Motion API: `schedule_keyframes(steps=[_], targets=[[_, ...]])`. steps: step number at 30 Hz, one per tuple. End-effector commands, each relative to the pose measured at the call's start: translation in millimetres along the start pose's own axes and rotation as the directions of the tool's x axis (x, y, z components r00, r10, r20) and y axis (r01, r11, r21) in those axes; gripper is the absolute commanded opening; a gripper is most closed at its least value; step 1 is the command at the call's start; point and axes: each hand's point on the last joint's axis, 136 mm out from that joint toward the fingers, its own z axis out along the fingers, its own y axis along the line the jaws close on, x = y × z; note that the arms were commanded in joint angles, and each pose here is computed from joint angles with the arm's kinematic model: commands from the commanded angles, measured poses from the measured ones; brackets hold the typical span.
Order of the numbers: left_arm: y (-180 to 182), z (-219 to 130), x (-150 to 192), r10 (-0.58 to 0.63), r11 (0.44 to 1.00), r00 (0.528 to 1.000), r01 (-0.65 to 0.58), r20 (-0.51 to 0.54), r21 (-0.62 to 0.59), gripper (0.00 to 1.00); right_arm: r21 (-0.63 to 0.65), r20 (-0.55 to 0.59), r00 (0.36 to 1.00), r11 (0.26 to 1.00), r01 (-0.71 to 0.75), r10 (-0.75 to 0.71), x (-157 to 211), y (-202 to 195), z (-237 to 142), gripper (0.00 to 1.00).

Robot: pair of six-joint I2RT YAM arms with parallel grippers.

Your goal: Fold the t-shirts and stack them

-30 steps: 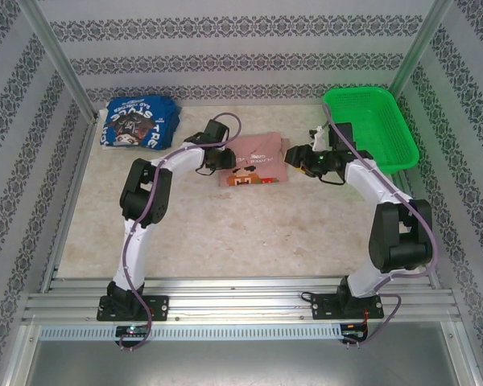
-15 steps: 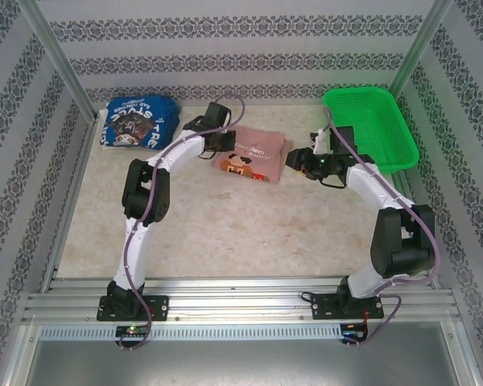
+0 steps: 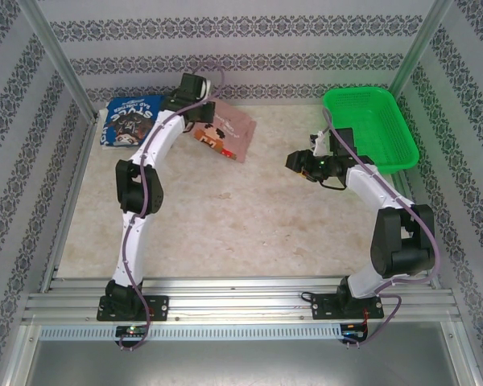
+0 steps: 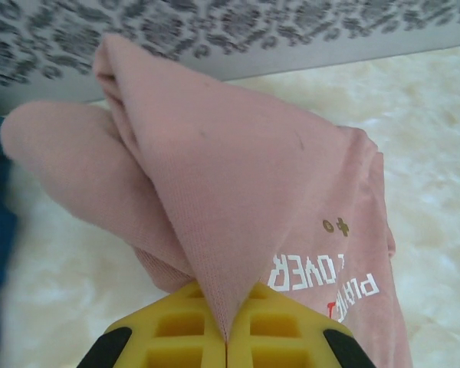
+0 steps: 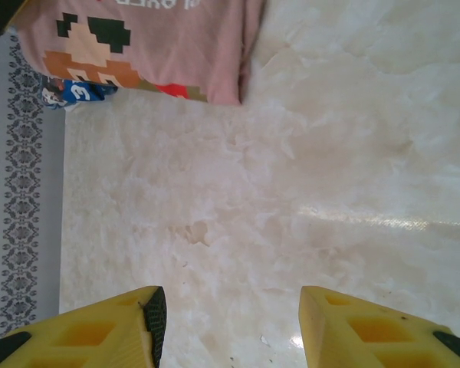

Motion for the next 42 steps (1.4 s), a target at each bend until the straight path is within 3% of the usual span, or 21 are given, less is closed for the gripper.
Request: schedule_keyframes(steps=[1,7,17,25,42], targets=[[34,-7,-5,0.064,0.996,0.998,-0.065,-0.019,-0.066,0.00,0.019,0.004,1.000,1.000,0.007,-0.008,-5,-8,2,0.50],[78,-16,-15,0.083,0.987,0.996,-0.083,-0.005,-0.134,0.00,0.023,-0.008,1.000,1.000,0.001,0.000,-2,-13,5,0.50],[115,-42,-45,0.158,0.964,0.985,-0.140,0.063,-0.226,0.00,0.025,-0.034,0.999,1.000,-0.005,0.006,4,-17,9,0.49],[154,-73,-67,0.128,0.955,0.982,-0.085,0.139,-0.283,0.00,0.029,-0.037,0.999,1.000,-0.008,0.009,6,-19,10,0.49],[254,-113,-77,0.030,0.934,0.970,0.059,0.243,-0.352,0.00,0.035,-0.057,0.998,0.999,-0.030,0.032,12,-27,20,0.48]])
